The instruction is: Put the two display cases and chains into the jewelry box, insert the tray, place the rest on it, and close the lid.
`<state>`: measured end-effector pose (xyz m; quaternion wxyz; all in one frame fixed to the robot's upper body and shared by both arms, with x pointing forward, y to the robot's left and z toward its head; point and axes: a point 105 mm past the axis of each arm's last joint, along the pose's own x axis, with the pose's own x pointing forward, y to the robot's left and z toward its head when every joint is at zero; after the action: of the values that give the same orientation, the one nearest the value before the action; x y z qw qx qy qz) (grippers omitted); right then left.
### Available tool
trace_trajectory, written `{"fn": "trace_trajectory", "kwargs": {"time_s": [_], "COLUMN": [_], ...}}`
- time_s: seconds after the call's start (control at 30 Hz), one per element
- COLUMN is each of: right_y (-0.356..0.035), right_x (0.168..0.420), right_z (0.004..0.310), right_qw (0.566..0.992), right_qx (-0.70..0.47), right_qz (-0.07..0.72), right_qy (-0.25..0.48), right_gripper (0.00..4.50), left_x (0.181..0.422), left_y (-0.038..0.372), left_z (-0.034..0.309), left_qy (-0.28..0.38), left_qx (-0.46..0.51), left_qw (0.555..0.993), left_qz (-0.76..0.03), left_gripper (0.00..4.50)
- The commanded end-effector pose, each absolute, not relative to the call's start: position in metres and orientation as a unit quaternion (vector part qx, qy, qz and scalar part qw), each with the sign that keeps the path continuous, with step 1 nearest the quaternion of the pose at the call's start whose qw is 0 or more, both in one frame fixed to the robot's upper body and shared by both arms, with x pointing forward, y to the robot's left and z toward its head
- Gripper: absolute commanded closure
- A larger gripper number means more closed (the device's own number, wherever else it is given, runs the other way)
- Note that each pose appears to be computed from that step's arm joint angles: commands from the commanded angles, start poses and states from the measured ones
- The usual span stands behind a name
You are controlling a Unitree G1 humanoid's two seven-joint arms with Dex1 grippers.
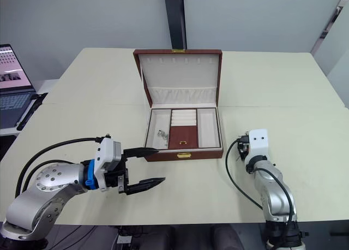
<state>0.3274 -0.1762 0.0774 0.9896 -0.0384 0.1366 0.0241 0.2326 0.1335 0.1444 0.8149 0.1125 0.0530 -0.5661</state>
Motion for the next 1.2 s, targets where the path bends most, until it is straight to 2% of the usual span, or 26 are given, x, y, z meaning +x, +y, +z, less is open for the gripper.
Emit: {"fn": "trace_trajectory", "kwargs": {"time_s": [0.03, 0.27, 0.5, 0.63, 0.9, 1.07, 1.2], "right_y": [-0.188, -0.190, -0.183, -0.169, -0.150, -0.119, -0.100], "right_x": [0.323, 0.323, 0.323, 0.319, 0.322, 0.331, 0.335], "right_z": [0.061, 0.066, 0.085, 0.118, 0.154, 0.187, 0.202], "right_qw": [0.984, 0.985, 0.991, 0.991, 0.984, 0.975, 0.969], "right_qx": [-0.017, -0.005, -0.010, -0.007, 0.010, 0.033, 0.048], "right_qz": [0.001, 0.000, 0.043, 0.118, 0.174, 0.218, 0.242], "right_qy": [0.178, 0.171, 0.126, 0.064, 0.029, -0.006, -0.022], "right_gripper": [2.91, 4.49, 4.49, 4.49, 4.49, 4.49, 4.49], "left_x": [0.229, 0.230, 0.234, 0.235, 0.237, 0.236, 0.233], "left_y": [0.128, 0.127, 0.123, 0.125, 0.129, 0.136, 0.141], "left_z": [0.149, 0.151, 0.155, 0.154, 0.151, 0.150, 0.148], "left_qy": [0.038, 0.035, 0.021, 0.023, 0.025, 0.024, 0.024], "left_qx": [0.118, 0.115, 0.111, 0.106, 0.103, 0.097, 0.093], "left_qw": [0.809, 0.811, 0.814, 0.818, 0.829, 0.848, 0.860], "left_qz": [-0.574, -0.572, -0.569, -0.565, -0.549, -0.521, -0.502], "left_gripper": [0.00, 0.00, 0.00, 0.00, 0.00, 0.00, 0.00]}}
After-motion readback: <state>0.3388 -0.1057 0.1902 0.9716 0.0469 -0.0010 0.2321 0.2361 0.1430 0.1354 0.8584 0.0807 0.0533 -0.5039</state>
